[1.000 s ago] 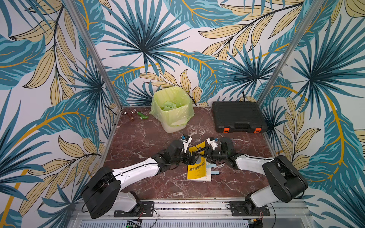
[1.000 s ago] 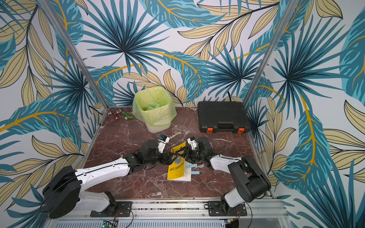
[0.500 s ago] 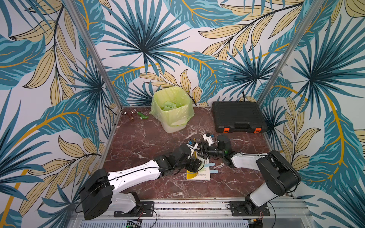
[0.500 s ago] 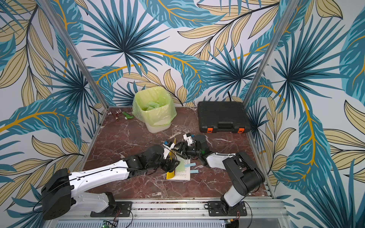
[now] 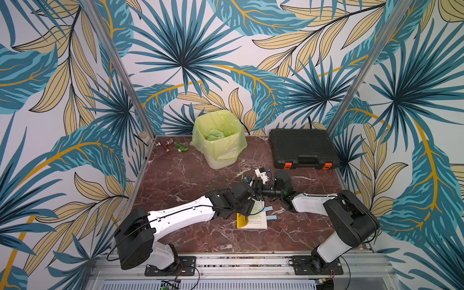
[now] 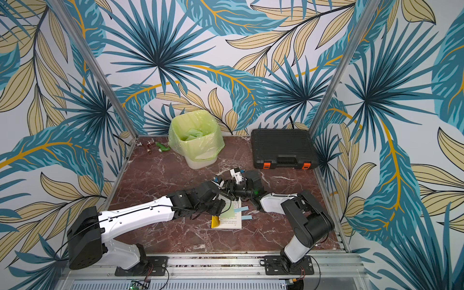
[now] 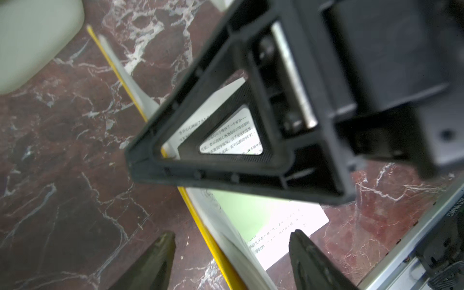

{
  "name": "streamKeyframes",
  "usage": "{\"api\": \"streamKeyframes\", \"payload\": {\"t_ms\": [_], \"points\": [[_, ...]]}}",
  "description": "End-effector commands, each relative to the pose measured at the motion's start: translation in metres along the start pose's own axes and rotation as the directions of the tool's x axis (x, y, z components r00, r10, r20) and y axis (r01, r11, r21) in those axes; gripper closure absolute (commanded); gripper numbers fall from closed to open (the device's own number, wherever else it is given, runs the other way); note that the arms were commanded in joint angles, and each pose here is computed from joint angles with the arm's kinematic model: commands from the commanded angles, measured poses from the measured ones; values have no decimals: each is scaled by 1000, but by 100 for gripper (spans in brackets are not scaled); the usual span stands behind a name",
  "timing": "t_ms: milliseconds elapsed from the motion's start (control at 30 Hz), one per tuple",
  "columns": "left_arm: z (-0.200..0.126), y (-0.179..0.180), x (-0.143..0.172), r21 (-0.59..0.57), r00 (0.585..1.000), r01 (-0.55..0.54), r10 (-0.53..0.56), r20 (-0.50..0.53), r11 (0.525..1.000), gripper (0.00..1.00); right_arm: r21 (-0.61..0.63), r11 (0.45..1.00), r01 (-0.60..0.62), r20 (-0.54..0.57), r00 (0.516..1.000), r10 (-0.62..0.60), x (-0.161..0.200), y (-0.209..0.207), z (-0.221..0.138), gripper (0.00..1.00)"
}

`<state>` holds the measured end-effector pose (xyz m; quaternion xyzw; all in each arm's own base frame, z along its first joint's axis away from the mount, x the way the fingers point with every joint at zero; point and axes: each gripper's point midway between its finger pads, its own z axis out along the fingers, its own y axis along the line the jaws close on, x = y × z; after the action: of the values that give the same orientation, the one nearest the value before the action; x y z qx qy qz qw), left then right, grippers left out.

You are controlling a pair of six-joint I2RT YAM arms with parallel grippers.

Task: Peel off the used sticky note
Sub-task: Open the book at the center of the board, then tear off the note from the book.

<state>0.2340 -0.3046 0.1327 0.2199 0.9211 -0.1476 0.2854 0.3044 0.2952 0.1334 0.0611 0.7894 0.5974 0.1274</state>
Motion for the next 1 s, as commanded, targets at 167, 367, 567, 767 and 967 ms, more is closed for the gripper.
{"api": "streamKeyframes", "payload": {"t_ms": [167,367,567,767,967], "points": [[0,13,10,-72,999,8,-11,-35,997,48,-14,1000,1,-23,1000,-1,4,2,8,58],[2,24,23,-116,998,12,-20,-63,993,94,18,999,33,-28,999,-33,3,2,6,58],[7,41,36,-139,997,40,-49,-64,989,100,224,964,144,-10,989,-145,-4,-11,-27,57],[13,64,51,-105,986,162,-166,-27,981,100,496,818,292,-64,952,-301,-1,-43,-71,52],[18,79,59,-100,977,209,-212,-28,973,100,593,611,525,-282,846,-453,30,-59,-82,49]]}}
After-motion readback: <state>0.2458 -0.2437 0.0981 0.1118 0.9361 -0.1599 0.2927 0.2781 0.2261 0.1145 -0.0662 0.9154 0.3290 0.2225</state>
